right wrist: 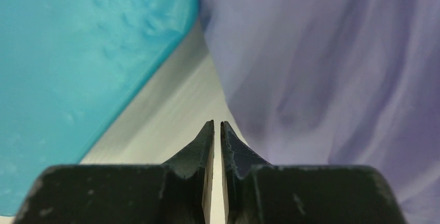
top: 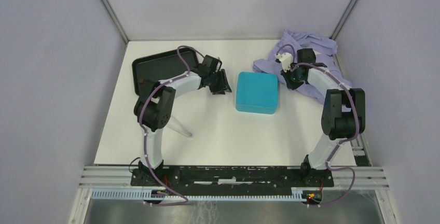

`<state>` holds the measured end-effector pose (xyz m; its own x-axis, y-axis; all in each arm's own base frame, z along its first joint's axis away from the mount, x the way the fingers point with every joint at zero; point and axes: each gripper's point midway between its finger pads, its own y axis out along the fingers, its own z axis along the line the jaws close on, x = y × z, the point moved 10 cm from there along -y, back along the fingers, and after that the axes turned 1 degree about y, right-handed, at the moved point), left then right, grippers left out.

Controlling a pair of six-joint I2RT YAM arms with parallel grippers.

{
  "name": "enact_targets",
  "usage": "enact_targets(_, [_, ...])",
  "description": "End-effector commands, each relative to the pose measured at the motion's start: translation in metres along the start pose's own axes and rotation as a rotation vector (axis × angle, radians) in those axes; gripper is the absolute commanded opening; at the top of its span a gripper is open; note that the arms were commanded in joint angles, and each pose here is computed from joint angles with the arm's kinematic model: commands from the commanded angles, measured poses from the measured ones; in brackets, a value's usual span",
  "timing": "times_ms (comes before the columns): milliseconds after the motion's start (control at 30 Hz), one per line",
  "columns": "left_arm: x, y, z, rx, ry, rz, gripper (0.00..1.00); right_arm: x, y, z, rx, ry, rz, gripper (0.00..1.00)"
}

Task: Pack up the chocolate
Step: Reset both arms

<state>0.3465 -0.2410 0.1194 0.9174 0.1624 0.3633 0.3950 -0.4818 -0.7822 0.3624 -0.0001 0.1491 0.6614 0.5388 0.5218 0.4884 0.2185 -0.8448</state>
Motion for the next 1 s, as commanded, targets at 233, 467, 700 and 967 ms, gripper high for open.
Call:
enact_targets(233, [-0.034,0.01,-0.052,-0.217,0.181,0.089,0.45,0.042,0.019,0.062,0.238,-0.112,-0.077,0.15])
enact_targets(467, [-0.104,-0.036,-0.057,-0.351,0.172,0.088,0.45,0.047,0.02,0.069,0.398,-0.196,-0.099,0.17])
enact_targets(700, [-0.11,-0.07,-0.049,-0.177,0.182,-0.032,0.46,0.081,-0.013,0.014,0.113,-0.206,-0.089,0.22])
enact_targets(967, [-0.048,-0.204,-0.021,0.029,0.183,-0.415,0.71,0.117,-0.136,-0.013,-0.045,-0.403,-0.355,0.72])
